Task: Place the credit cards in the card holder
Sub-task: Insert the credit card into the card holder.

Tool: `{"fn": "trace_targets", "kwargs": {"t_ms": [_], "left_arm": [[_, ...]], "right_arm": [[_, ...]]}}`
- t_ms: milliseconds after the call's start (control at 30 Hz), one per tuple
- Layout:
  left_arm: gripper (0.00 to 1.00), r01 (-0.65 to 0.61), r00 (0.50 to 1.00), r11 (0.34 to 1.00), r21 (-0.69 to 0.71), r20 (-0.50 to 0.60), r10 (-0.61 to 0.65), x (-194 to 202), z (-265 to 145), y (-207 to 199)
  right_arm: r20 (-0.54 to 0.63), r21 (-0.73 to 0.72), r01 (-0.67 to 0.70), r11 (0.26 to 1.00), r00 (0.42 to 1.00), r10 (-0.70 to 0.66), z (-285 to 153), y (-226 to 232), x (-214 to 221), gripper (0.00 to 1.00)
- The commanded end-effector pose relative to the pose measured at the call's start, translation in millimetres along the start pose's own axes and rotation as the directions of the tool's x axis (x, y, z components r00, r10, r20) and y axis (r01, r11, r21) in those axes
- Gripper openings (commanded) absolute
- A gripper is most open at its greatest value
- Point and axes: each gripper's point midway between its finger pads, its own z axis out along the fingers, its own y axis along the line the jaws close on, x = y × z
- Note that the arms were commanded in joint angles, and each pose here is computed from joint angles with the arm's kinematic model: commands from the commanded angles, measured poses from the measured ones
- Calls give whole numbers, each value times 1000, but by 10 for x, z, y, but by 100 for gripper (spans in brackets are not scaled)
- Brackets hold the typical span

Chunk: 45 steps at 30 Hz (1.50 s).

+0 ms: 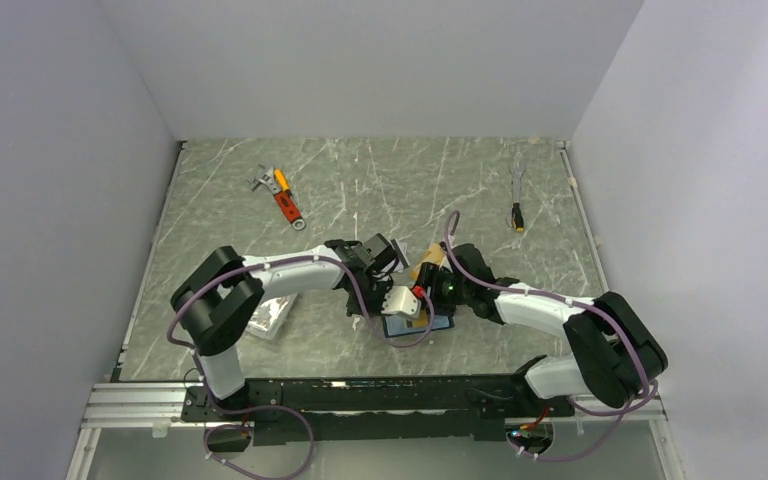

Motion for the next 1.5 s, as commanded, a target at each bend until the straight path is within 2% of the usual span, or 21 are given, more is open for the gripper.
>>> {"fn": "trace_targets", "kwargs": {"t_ms": [0, 300, 400, 600, 733, 933, 1300, 1467], "left_arm": [[10, -24, 984, 999, -37, 177, 30, -406, -237, 2], [10, -31, 971, 995, -92, 233, 51, -518, -241, 123], [10, -25, 968, 993, -111, 247, 52, -559, -221, 204], [11, -42, 981, 995, -93, 183, 59, -387, -40, 210], [11, -48, 985, 993, -104, 157, 64, -297, 23, 210], [11, -57, 985, 991, -120, 156, 76, -309, 11, 237], [11, -111, 992, 989, -102, 51, 117, -143, 153, 174], [10, -116, 992, 988, -100, 35, 120, -84, 174, 147]], "right_arm": [[-47, 194, -14, 981, 999, 23, 18, -349, 207, 62], [-56, 183, 17, 983, 998, -7, 73, -237, 246, 66], [-49, 122, 18, 992, 999, -12, 86, -132, 262, 66], [-38, 135, 34, 990, 999, -30, 26, -127, 234, 69], [-29, 23, 45, 999, 999, -45, 3, 102, 184, 69], [-66, -120, -37, 992, 997, 29, -33, 214, 170, 67], [-84, 22, -57, 998, 995, 59, -145, -5, 124, 73], [-46, 42, -54, 998, 997, 56, -198, -4, 53, 54]]}}
